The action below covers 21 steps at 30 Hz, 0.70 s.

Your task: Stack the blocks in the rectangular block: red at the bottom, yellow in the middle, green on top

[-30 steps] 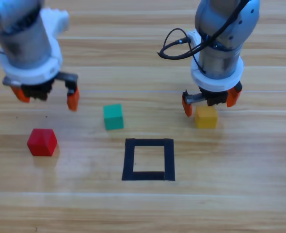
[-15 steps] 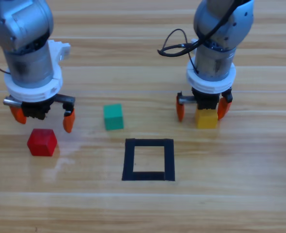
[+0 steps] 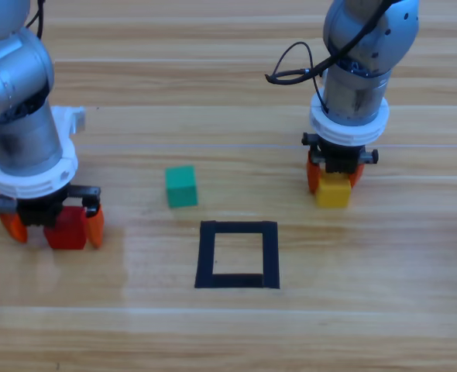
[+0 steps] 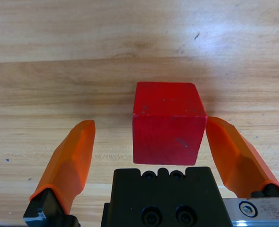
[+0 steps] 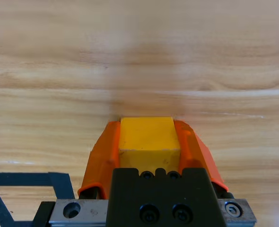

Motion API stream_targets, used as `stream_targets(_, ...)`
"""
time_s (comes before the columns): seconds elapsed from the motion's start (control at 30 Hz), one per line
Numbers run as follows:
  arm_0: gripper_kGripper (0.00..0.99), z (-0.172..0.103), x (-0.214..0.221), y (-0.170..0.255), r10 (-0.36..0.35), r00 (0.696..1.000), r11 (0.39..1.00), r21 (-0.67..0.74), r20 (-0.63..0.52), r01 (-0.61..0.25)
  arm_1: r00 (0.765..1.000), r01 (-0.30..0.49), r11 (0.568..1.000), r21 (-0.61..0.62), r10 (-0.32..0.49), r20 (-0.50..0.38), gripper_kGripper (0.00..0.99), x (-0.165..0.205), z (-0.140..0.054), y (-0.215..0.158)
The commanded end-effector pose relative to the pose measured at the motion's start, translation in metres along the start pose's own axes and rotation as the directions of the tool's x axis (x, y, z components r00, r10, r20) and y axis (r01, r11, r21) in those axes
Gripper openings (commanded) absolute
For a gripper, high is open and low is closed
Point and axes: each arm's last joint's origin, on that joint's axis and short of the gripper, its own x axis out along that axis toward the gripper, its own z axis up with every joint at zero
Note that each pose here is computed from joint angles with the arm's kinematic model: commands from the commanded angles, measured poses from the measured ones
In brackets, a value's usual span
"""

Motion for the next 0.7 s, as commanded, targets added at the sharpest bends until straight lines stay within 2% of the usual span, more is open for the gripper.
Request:
stream_targets(0.03,0.954,-0.001,0.000,0.006,-0.018,1.000,0.999,-0.028,0.017,0.019,0.999,0.002,1.000,0.008,-0.001,-0.050,0.000,-0.028,-0.016,-0.022)
stream_targets(0.17,0.845,0.000,0.000,0.006,-0.031,0.999,0.999,-0.029,0.037,0.032,0.998,-0.058,0.998,0.020,0.059,-0.024,0.000,-0.080,-0.042,-0.039)
stream_targets(0.27,0.742,0.001,0.001,0.005,-0.032,0.999,0.999,-0.021,0.042,0.033,0.990,-0.142,0.990,0.018,0.142,-0.014,0.000,-0.118,-0.063,-0.052)
stream_targets(0.33,0.617,0.000,-0.002,0.005,-0.032,0.998,0.999,-0.018,0.052,0.033,0.984,-0.178,0.984,0.014,0.178,-0.002,0.000,-0.136,-0.073,-0.059)
stream_targets(0.47,0.120,-0.002,-0.003,0.002,-0.017,0.998,1.000,-0.002,0.062,0.017,0.983,-0.185,0.982,0.023,0.185,0.014,0.000,-0.146,-0.080,-0.065)
stream_targets(0.5,0.028,-0.003,-0.004,0.001,-0.018,0.998,1.000,0.002,0.067,0.018,0.984,-0.179,0.984,0.022,0.179,0.011,0.000,-0.143,-0.079,-0.064)
stream_targets(0.53,0.000,-0.005,-0.007,-0.001,-0.020,0.997,1.000,0.009,0.073,0.019,0.985,-0.171,0.985,0.019,0.171,0.002,0.000,-0.138,-0.077,-0.062)
stream_targets(0.7,0.000,-0.022,-0.019,-0.047,-0.047,0.994,0.995,0.092,0.101,0.038,0.993,-0.106,0.994,0.007,0.107,-0.050,0.000,-0.099,-0.060,-0.050)
